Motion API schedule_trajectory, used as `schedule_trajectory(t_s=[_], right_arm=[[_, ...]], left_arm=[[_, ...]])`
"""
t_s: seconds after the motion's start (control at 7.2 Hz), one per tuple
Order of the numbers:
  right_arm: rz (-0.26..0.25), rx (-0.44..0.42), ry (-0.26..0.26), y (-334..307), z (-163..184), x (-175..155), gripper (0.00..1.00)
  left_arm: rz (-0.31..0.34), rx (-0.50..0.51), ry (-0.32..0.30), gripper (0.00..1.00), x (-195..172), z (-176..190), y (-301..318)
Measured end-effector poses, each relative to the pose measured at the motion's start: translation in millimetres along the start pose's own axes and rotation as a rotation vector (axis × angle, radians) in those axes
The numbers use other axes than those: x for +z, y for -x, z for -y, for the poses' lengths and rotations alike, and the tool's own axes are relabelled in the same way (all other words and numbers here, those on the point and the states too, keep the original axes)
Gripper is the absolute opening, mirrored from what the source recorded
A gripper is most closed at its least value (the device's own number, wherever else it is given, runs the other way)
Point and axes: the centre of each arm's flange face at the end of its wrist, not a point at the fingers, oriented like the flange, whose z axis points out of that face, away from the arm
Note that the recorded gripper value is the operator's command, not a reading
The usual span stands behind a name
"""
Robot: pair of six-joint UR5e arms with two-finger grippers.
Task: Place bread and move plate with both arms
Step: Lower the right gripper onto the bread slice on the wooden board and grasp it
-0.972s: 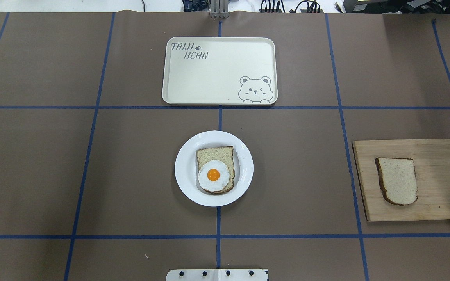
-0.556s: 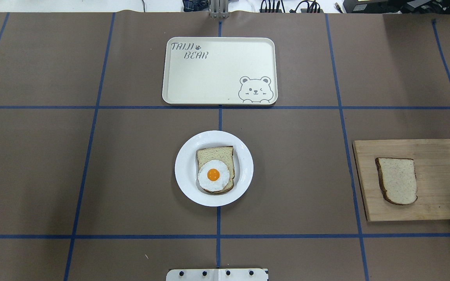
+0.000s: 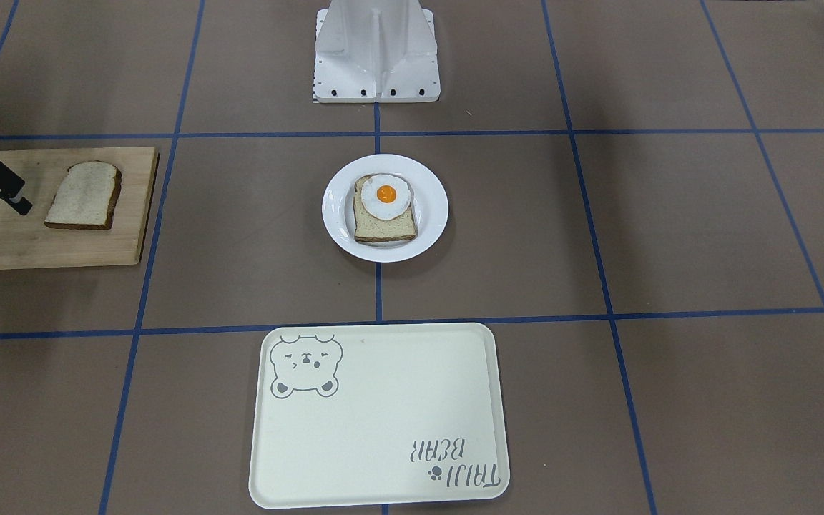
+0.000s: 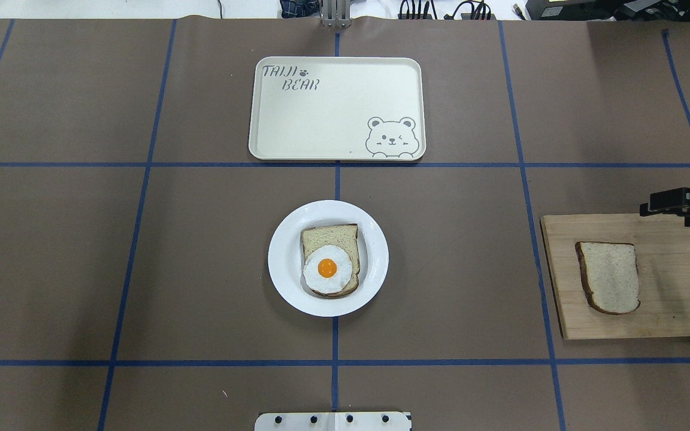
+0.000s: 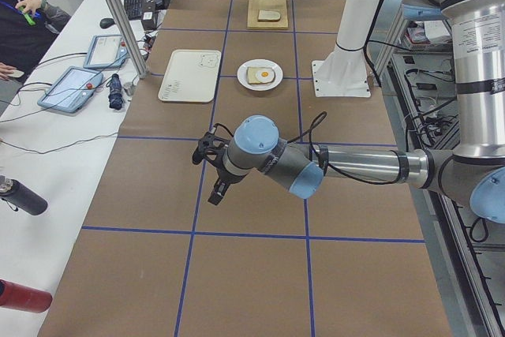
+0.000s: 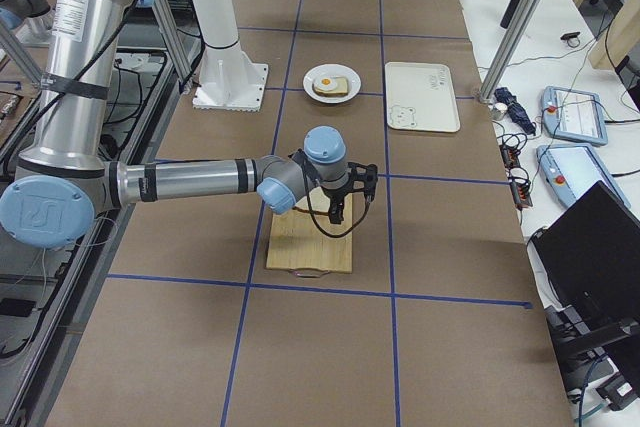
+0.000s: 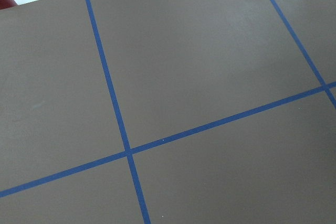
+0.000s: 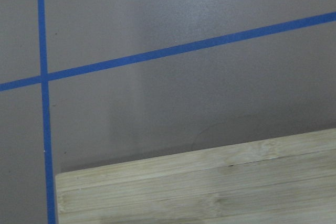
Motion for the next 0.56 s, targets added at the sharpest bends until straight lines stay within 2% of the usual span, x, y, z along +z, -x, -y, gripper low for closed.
schedule_trajectory(t_s=[0.14,0.28,0.56], right_arm=[[0.013,0.009,-0.008,6,-20,13,0.68],[0.025,0.004,-0.006,0,-39,19,0.6],[0.026,-0.016,0.02,-13,-64,29,0.59]], left_arm=[[0.0,0.0,0.0,0.99,0,-2,0],[0.0,-0.001,0.001,0.99,0,-5,1],[-0.001,0.002,-0.005,0.99,0,-15,1]])
